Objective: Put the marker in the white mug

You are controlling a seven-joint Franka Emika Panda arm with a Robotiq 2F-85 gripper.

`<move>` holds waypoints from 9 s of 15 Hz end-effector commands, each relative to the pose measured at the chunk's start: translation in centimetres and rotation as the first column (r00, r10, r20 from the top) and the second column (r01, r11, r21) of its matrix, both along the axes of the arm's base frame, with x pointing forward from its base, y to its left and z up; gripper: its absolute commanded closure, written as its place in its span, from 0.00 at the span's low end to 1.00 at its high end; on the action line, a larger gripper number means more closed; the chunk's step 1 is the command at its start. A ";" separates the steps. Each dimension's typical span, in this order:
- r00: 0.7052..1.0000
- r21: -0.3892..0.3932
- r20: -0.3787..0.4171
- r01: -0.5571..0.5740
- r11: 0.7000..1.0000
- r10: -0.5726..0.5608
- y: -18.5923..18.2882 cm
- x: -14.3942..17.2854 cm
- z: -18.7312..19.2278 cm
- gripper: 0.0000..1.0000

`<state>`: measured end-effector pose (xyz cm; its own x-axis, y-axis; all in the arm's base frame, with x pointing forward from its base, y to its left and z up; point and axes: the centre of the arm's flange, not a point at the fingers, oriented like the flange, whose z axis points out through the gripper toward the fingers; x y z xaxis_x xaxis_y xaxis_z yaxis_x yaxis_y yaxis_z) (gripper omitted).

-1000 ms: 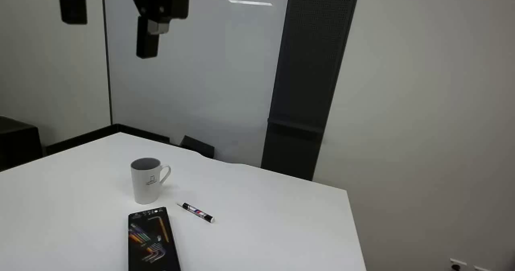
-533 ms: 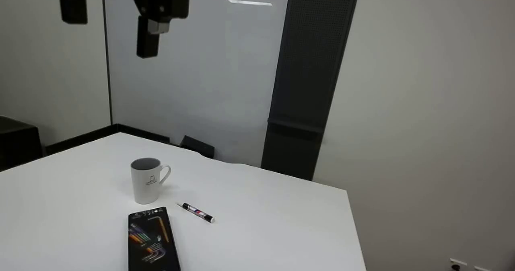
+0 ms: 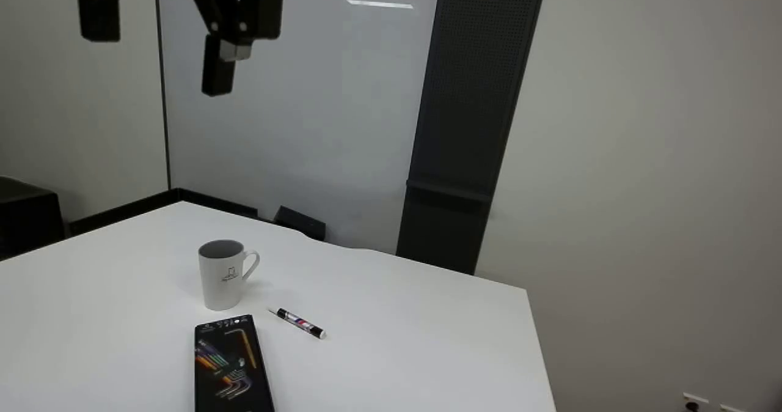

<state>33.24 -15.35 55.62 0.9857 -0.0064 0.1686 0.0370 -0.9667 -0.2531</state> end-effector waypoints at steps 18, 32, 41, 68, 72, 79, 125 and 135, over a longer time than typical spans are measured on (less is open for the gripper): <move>0.598 -0.122 0.010 -0.795 0.594 0.802 -2.8 23.2 -7.2 0.00; 0.299 -0.353 -0.102 -0.902 0.247 0.949 2.1 32.4 -10.8 0.00; 0.275 -0.337 -0.115 -0.915 0.223 0.954 2.9 31.7 -11.5 0.00; 0.189 -0.374 -0.101 -0.917 0.139 0.977 8.8 33.3 -30.2 0.00; 0.174 -0.335 -0.116 -0.934 0.127 0.978 8.7 33.3 -33.3 0.00; 0.185 -0.360 -0.143 -0.925 0.123 0.972 8.6 34.2 -36.3 0.00; 0.195 -0.376 -0.151 -0.918 0.126 0.969 12.4 35.3 -46.0 0.00; 0.206 -0.382 -0.173 -0.915 0.127 0.963 12.8 35.8 -46.5 0.56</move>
<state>67.88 -2.56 9.50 0.1185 0.9929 0.0060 0.9858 -0.1184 0.1190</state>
